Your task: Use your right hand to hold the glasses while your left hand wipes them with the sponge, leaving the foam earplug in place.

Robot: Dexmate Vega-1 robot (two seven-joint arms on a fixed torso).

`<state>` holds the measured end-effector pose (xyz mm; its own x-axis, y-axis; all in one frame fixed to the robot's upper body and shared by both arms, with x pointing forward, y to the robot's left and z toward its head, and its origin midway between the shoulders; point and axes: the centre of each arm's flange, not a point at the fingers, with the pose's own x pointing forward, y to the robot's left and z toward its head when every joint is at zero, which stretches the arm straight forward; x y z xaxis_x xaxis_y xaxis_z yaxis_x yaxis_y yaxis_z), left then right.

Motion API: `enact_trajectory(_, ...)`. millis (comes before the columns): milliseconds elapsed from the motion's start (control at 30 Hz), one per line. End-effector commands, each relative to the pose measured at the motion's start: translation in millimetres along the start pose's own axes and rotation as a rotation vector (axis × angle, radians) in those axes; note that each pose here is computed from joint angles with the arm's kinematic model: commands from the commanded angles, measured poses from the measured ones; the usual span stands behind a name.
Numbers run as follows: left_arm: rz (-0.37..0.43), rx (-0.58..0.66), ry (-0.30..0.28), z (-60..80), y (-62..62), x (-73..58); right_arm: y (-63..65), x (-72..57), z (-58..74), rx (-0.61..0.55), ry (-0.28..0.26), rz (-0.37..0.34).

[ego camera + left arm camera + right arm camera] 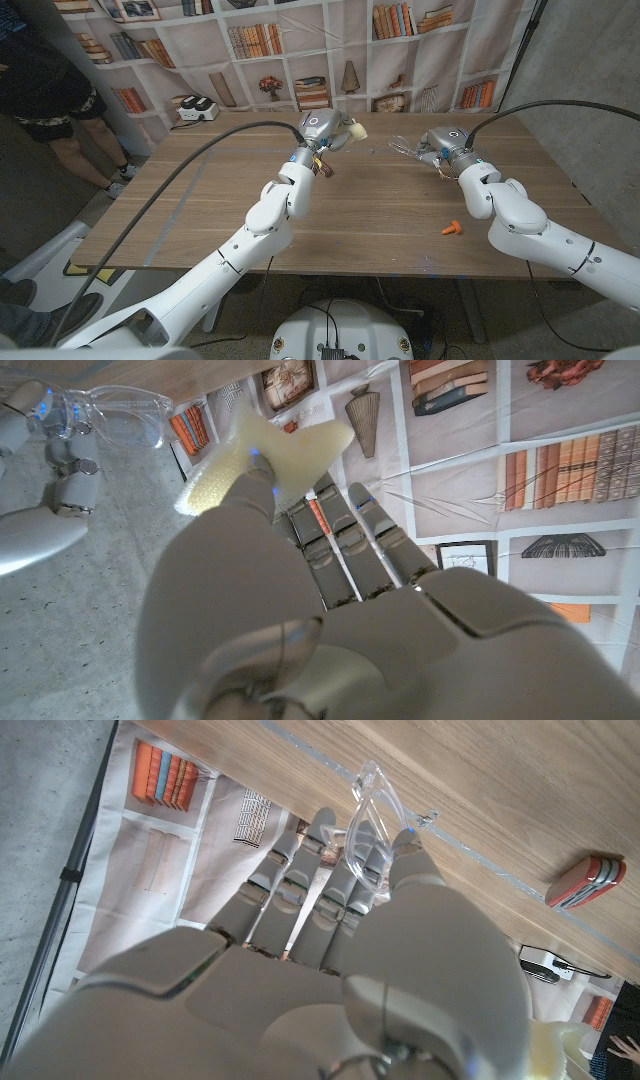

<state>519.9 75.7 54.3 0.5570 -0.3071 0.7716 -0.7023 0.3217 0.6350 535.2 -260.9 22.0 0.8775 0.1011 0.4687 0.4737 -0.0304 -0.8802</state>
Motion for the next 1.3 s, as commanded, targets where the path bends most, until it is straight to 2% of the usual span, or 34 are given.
enact_trajectory(33,0.041,-0.031,-0.090,18.3,-7.0,3.9,-12.6,4.7,3.7,0.086,0.016,0.033)
enact_trajectory(233,0.058,-0.037,-0.127,25.1,-6.3,5.9,-18.4,4.5,3.9,0.111,0.017,0.040)
enact_trajectory(500,0.078,-0.006,-0.157,29.7,-7.9,7.9,-22.4,2.4,7.3,0.103,0.012,0.008)
enact_trajectory(700,0.099,0.027,-0.190,33.6,-16.1,8.5,-25.4,3.1,9.4,0.119,0.009,-0.018)
enact_trajectory(867,0.123,0.047,-0.220,36.2,-23.2,9.0,-28.6,5.0,8.0,0.145,0.008,-0.012)
enact_trajectory(1300,0.109,0.081,-0.254,47.7,-33.0,11.3,-34.5,-0.9,9.6,0.160,0.003,-0.021)
